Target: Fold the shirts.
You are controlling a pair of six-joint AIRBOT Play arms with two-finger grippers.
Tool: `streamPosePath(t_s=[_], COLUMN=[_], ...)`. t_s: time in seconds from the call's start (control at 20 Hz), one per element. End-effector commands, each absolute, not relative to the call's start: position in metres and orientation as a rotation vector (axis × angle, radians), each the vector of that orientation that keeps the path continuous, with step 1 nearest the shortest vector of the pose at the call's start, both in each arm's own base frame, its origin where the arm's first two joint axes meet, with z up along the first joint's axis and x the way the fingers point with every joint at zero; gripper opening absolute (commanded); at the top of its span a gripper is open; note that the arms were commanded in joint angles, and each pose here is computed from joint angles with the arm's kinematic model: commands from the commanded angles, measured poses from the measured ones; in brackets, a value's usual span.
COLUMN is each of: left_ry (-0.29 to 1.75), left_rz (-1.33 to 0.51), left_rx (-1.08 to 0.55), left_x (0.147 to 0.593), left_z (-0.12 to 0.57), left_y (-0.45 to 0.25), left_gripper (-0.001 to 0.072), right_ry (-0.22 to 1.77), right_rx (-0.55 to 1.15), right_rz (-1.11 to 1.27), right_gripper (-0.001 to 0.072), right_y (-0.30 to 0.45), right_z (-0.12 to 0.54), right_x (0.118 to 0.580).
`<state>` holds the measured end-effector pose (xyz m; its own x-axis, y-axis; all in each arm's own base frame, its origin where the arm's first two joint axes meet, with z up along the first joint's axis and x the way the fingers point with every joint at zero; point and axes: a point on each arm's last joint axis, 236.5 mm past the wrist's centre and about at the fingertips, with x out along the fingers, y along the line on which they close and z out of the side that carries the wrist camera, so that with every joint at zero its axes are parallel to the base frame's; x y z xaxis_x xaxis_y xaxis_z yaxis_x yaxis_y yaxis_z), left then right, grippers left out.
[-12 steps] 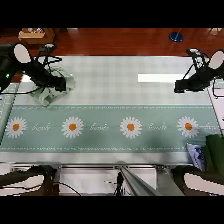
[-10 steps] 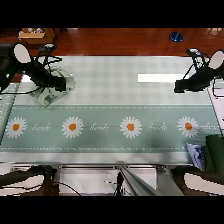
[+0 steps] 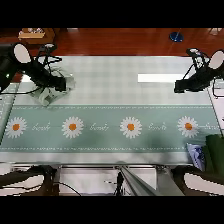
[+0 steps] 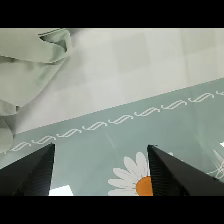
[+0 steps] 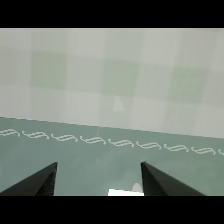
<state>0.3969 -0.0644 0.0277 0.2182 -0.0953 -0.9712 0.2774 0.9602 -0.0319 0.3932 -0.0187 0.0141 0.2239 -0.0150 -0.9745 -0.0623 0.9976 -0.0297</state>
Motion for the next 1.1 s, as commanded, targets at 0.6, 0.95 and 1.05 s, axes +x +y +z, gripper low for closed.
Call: streamPosePath(t_s=[0.6, 0.95, 1.05], left_ry=[1.13, 0.951, 0.96], left_rz=[-0.251, 0.059, 0.1], left_rx=[0.281, 0.134, 0.101], left_x=[0.45, 0.496, 0.497], left_z=[0.035, 0.057, 0.048], left_y=[-0.053, 0.043, 0.062], left_gripper=[0.0705, 0.072, 0.072], right_ry=[1.332, 1.296, 1.289], right_rx=[-0.069, -0.068, -0.066], right_rz=[0.031, 0.029, 0.027], right_gripper=[0.06, 0.0599, 0.06], right_y=[-0.019, -0.019, -0.019], right_z=[0.015, 0.017, 0.018], right_x=[0.396, 0.405, 0.406])
